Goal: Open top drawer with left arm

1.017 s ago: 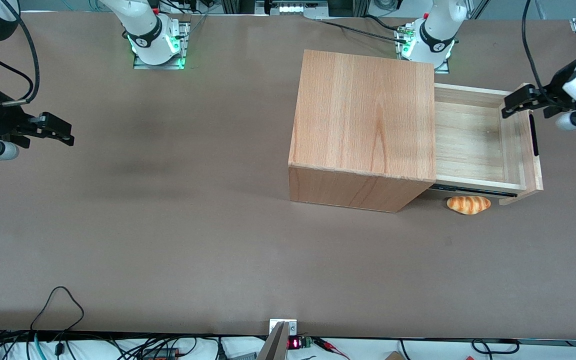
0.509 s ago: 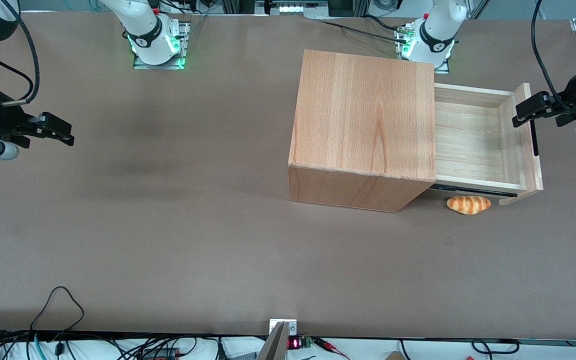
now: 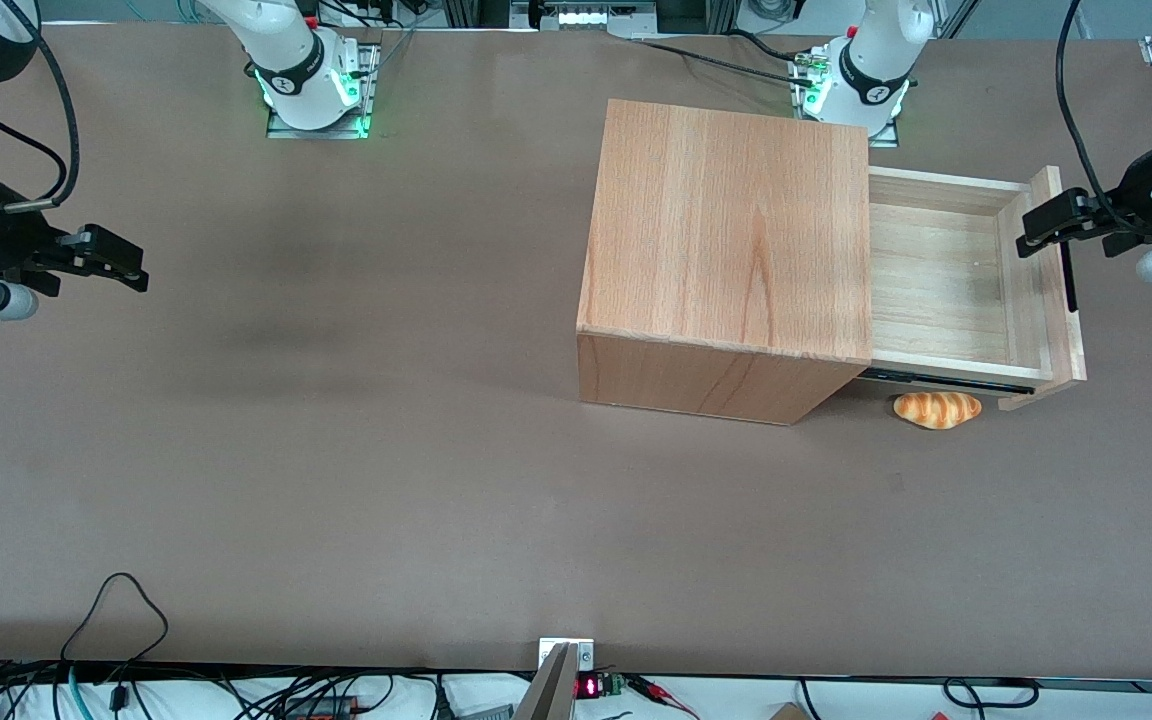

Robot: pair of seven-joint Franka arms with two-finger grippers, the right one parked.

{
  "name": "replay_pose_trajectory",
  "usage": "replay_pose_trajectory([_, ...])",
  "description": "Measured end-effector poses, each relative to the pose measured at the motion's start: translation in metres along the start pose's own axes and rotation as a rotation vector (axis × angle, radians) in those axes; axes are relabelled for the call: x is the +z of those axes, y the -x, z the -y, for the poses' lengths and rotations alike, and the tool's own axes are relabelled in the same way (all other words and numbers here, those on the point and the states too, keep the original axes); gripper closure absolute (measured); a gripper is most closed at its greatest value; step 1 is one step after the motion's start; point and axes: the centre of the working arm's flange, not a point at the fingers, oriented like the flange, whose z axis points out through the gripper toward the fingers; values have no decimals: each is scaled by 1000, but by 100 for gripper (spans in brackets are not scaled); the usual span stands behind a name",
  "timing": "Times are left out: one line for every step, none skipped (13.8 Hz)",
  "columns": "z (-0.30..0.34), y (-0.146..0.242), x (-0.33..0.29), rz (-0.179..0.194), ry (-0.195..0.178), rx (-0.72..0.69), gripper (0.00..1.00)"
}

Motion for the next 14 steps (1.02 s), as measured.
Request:
replay_pose_trajectory([-1,0,-1,-4,0,1,0])
replay_pose_trajectory([-1,-2,-3,-15,0,3,0])
replay_pose_trajectory([-2,-8,-5,-40,1,4,0])
replay_pose_trajectory([-2,-18,-8,-72,-5,5,0])
replay_pose_trajectory([-2,-28,-8,-98,-17,8,0])
replay_pose_trajectory([-3,-37,-6,-112,-18,10,0])
replay_pose_trajectory([-3,-45,-3,-112,-17,11,0])
replay_pose_trajectory([-3,-50,1,-106,-15,11,0])
replay_pose_trajectory([-5,-51,6,-87,-15,14,0])
replay_pose_trajectory([-9,-48,10,-56,-21,24,0])
replay_pose_trajectory([-17,-46,12,-34,-45,43,0])
replay_pose_trajectory([-28,-45,14,-29,-83,68,0])
replay_pose_trajectory([-41,-44,15,-29,-105,92,0])
replay_pose_trajectory([-53,-43,16,-28,-111,111,0])
